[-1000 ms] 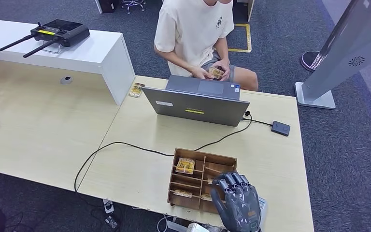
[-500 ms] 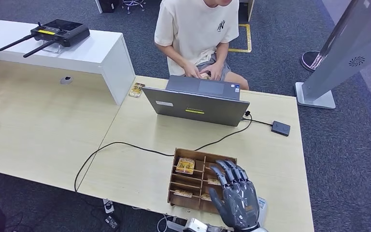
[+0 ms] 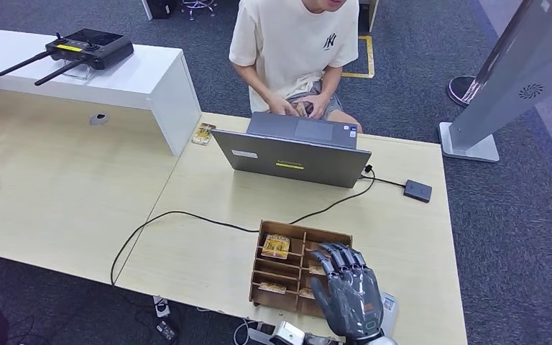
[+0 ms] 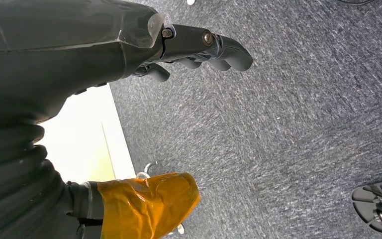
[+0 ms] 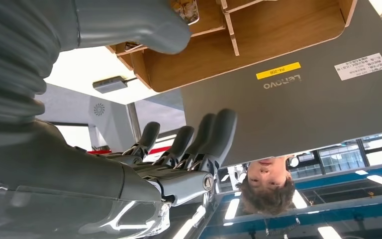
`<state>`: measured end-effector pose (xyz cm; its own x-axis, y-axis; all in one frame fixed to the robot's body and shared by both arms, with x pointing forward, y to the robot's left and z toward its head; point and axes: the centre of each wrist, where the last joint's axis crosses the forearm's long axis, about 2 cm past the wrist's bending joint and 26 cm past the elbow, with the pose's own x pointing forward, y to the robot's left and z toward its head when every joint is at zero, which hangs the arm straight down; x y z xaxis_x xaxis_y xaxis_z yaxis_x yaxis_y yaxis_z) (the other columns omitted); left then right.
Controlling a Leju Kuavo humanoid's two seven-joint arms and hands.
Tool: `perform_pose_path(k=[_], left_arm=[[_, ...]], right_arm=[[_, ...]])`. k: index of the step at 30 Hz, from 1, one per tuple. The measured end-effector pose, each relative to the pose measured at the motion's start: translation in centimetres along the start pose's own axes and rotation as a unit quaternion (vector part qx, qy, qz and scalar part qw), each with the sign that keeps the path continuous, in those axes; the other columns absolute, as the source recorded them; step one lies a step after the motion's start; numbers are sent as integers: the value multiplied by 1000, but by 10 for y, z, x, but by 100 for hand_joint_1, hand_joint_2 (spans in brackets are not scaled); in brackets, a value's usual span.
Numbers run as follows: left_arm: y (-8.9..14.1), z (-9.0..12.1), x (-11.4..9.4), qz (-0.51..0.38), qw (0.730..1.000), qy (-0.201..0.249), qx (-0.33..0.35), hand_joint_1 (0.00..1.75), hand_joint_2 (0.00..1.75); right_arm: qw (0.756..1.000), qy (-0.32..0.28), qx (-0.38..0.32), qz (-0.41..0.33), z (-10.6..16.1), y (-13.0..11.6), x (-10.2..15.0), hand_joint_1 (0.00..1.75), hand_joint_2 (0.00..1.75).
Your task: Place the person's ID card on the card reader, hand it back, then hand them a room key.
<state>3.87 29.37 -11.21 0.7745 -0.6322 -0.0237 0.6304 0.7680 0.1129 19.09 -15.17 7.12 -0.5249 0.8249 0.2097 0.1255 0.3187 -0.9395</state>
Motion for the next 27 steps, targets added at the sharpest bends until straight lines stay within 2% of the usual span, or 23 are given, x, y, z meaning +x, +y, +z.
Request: perform_pose_path(k=[11, 27], left_arm=[[0, 0, 0, -1, 1000, -1, 0, 0, 175], [0, 0, 0, -2, 1000, -2, 0, 0, 175]], right_arm=[[1000, -1, 11, 10, -3, 0, -2, 47, 175], [999, 3, 34, 19, -3, 6, -8, 47, 175]])
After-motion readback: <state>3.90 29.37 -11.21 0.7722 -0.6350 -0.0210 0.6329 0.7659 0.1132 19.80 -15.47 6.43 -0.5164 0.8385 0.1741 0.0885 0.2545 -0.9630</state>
